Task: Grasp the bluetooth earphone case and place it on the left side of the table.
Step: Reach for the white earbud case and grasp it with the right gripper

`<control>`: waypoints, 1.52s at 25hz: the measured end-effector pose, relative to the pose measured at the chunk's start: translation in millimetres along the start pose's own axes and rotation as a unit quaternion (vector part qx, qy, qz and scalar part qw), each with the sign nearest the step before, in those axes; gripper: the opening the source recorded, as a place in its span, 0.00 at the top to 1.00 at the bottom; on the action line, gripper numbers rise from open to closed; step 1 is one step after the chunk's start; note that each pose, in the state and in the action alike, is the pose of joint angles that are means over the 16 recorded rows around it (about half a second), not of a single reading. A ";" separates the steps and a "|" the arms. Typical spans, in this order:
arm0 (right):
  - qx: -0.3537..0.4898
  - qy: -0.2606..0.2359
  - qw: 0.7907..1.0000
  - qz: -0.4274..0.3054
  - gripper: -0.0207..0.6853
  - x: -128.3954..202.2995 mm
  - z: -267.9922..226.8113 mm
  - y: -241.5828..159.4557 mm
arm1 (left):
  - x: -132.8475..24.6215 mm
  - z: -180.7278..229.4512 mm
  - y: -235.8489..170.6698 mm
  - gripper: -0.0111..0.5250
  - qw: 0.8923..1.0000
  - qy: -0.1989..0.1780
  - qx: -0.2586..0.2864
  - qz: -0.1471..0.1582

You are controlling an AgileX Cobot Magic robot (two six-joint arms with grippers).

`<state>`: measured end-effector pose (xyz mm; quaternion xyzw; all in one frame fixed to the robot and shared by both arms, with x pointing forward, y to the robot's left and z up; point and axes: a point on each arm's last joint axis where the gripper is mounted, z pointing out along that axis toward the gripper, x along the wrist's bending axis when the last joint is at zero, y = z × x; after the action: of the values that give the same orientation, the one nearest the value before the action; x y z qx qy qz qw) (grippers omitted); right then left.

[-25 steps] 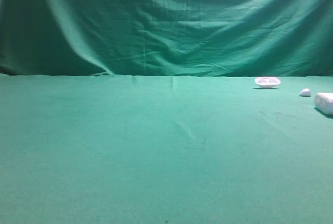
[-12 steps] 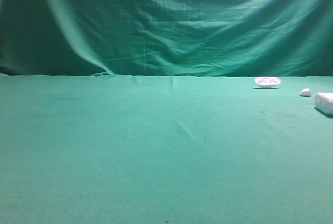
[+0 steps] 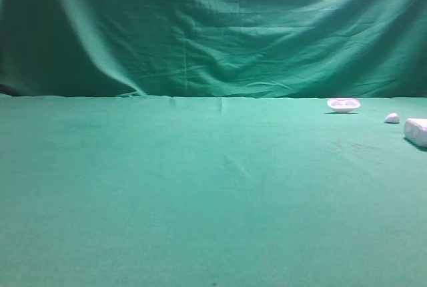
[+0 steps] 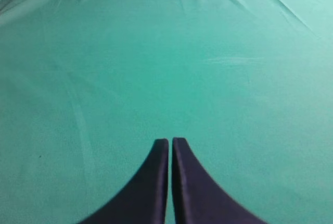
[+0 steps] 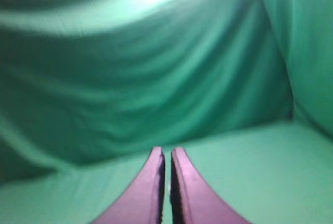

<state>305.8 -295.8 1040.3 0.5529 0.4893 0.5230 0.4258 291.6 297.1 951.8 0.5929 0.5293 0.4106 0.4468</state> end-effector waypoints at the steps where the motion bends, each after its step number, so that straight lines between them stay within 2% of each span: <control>1: 0.026 -0.004 1.000 -0.004 0.97 0.5 2.6 3.5 | 0.0 0.0 0.0 0.98 1.000 0.000 0.000 0.000; 6: 0.156 -0.016 0.987 -0.044 0.97 3.5 20.6 18.2 | 0.0 0.0 0.0 0.98 1.000 0.000 0.000 0.000; 11: 0.258 0.002 0.962 -0.085 0.97 8.6 45.1 26.8 | 0.0 0.0 0.0 0.98 1.000 0.000 0.000 0.000; 19: 0.392 0.053 0.910 -0.122 0.97 27.3 96.4 34.1 | 0.0 0.0 0.0 0.98 1.000 0.000 0.000 0.000; 26: 0.477 0.043 0.866 -0.144 0.95 44.9 150.9 17.7 | 0.0 0.0 0.0 0.98 1.000 0.000 0.000 0.000; 30: 0.501 0.028 0.851 -0.157 0.82 51.0 178.8 -0.8 | 0.0 0.0 0.0 0.98 1.000 0.000 0.000 0.000; 38: 0.533 -0.002 0.835 -0.138 0.38 54.7 220.3 -40.3 | 0.0 0.0 0.0 0.98 1.000 0.000 0.000 0.000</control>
<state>519.7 -226.4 989.6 0.6221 0.7626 0.1159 0.1339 291.6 297.1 951.8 0.5929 0.5293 0.4106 0.4468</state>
